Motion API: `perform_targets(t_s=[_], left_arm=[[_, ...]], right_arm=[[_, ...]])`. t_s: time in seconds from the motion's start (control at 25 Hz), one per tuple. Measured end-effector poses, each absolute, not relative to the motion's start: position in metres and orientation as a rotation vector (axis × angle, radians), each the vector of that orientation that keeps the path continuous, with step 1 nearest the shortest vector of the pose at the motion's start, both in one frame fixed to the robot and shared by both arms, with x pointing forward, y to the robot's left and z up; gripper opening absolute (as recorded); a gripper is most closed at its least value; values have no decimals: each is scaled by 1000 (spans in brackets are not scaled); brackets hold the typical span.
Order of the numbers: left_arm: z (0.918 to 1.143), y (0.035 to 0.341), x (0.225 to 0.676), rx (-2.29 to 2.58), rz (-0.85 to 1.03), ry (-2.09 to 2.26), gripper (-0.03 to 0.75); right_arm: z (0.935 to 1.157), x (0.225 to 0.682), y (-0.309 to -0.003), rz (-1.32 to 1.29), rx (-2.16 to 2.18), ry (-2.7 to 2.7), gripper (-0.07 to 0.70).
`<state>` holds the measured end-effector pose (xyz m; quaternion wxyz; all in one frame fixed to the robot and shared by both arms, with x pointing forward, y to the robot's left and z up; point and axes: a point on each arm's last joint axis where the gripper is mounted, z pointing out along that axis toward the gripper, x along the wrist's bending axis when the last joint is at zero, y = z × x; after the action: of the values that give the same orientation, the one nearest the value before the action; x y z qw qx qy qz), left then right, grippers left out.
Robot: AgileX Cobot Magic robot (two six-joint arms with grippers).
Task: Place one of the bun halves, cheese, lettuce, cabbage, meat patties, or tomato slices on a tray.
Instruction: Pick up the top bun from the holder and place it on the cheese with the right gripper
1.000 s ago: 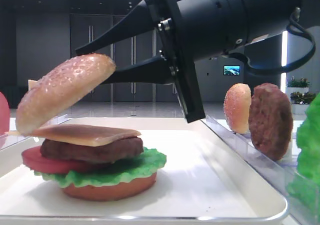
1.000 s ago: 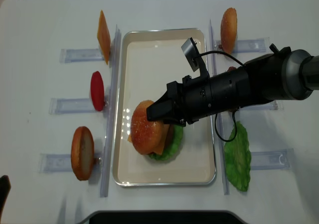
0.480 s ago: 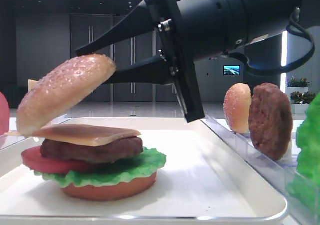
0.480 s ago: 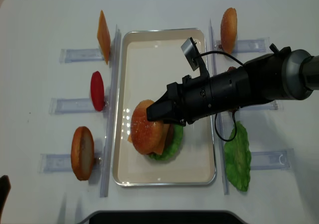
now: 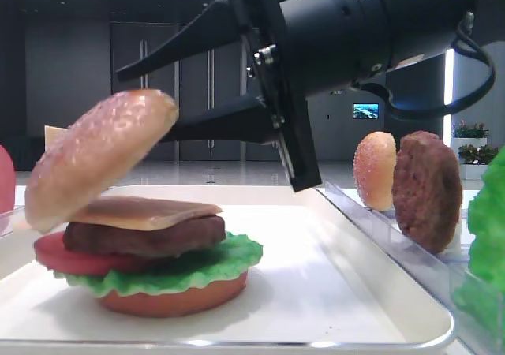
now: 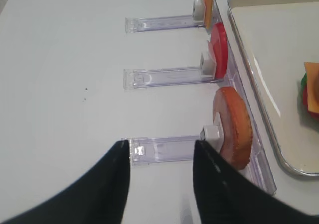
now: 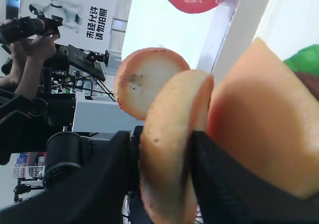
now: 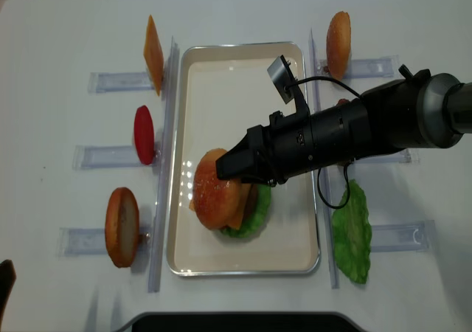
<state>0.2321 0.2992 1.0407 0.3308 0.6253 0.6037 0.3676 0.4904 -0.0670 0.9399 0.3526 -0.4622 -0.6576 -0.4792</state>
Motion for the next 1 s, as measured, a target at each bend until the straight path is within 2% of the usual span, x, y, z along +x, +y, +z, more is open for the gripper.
perform_targets(t_s=[0.2,0.68,1.0], left_arm=[[1041,299,232,1635,961,1578,327],[1041,299,232,1635,961,1578,327],[1041,299,232,1635,961,1578,327]], right_arm=[[940,490,-67,-1242,-1193,-1705,367],[939,491,-67,-1258,-1180,-1731,391],[939,491,-67,-1274,-1167,-1758,485]])
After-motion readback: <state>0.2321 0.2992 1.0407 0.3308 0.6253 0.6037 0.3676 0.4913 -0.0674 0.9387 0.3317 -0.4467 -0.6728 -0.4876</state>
